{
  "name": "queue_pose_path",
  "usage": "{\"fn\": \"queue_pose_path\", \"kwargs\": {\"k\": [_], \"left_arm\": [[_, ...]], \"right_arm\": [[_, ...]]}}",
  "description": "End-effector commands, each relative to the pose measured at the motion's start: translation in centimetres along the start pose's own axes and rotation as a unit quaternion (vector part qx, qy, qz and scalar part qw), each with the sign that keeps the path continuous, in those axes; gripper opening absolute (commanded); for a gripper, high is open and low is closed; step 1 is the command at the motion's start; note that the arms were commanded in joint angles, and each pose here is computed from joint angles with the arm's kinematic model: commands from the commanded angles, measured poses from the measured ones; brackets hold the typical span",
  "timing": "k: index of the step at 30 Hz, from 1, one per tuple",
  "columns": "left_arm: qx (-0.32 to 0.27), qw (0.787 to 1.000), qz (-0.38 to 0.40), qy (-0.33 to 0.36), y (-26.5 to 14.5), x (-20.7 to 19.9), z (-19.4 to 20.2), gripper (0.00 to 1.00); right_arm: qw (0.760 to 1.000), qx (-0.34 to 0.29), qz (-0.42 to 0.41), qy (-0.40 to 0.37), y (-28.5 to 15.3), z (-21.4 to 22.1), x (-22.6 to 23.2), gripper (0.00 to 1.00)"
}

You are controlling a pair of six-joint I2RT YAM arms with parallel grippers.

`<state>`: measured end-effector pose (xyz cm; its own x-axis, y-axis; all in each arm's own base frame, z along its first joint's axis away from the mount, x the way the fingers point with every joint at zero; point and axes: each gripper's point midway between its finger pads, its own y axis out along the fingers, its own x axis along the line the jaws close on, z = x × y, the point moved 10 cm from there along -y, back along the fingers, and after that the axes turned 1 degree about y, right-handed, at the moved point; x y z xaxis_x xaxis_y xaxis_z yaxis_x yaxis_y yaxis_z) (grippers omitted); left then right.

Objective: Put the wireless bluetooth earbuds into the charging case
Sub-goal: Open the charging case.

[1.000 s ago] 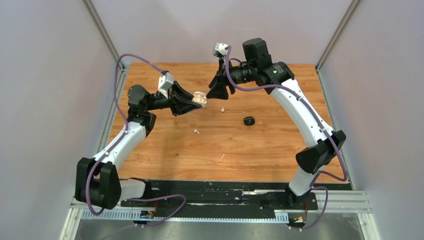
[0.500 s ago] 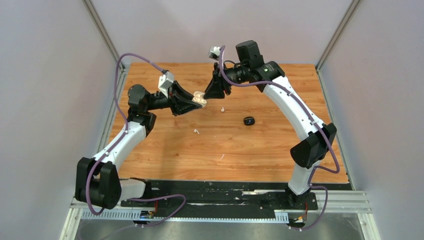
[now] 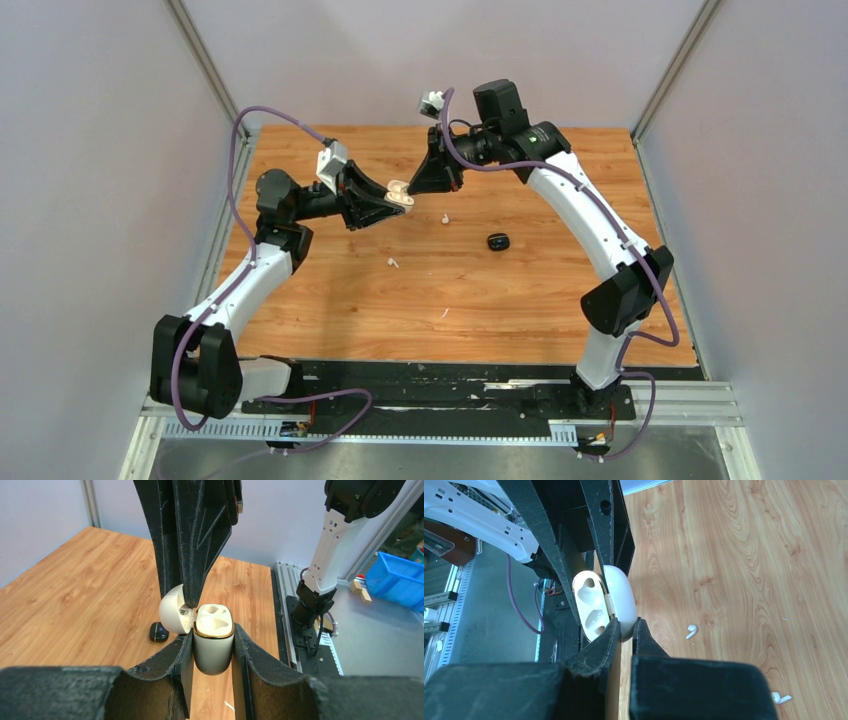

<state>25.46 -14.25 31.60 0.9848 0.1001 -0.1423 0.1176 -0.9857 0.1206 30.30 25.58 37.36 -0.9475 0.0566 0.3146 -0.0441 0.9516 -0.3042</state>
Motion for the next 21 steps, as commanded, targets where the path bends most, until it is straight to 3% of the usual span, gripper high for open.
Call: {"fn": "queue_pose_path", "kwargs": {"k": [1,6,9,13,17,21], "left_arm": [[-0.014,1.000,-0.008,0.027,0.3,0.1,-1.3,0.00],[-0.001,1.000,-0.030,0.006,0.3,0.5,-0.8,0.09],[0.010,0.999,-0.045,-0.015,0.2,0.7,-0.6,0.37],[0.035,0.997,-0.068,-0.032,0.0,1.0,-0.3,0.52],[0.073,0.993,-0.087,-0.034,-0.4,0.9,-0.4,0.62],[0.115,0.988,-0.105,0.013,-1.4,0.1,-1.0,0.70]], "right_arm": [[0.999,-0.019,-0.022,-0.028,0.1,-1.1,0.9,0.00],[0.997,-0.021,0.037,-0.058,-0.4,-1.9,0.5,0.00],[0.995,-0.021,0.065,-0.072,-0.7,-2.2,0.3,0.00],[0.991,-0.013,0.093,-0.096,-1.1,-2.0,0.0,0.00],[0.985,-0.001,0.112,-0.129,-1.4,-1.5,-0.2,0.00],[0.978,0.016,0.131,-0.163,-1.5,-0.8,-0.6,0.00]]}}
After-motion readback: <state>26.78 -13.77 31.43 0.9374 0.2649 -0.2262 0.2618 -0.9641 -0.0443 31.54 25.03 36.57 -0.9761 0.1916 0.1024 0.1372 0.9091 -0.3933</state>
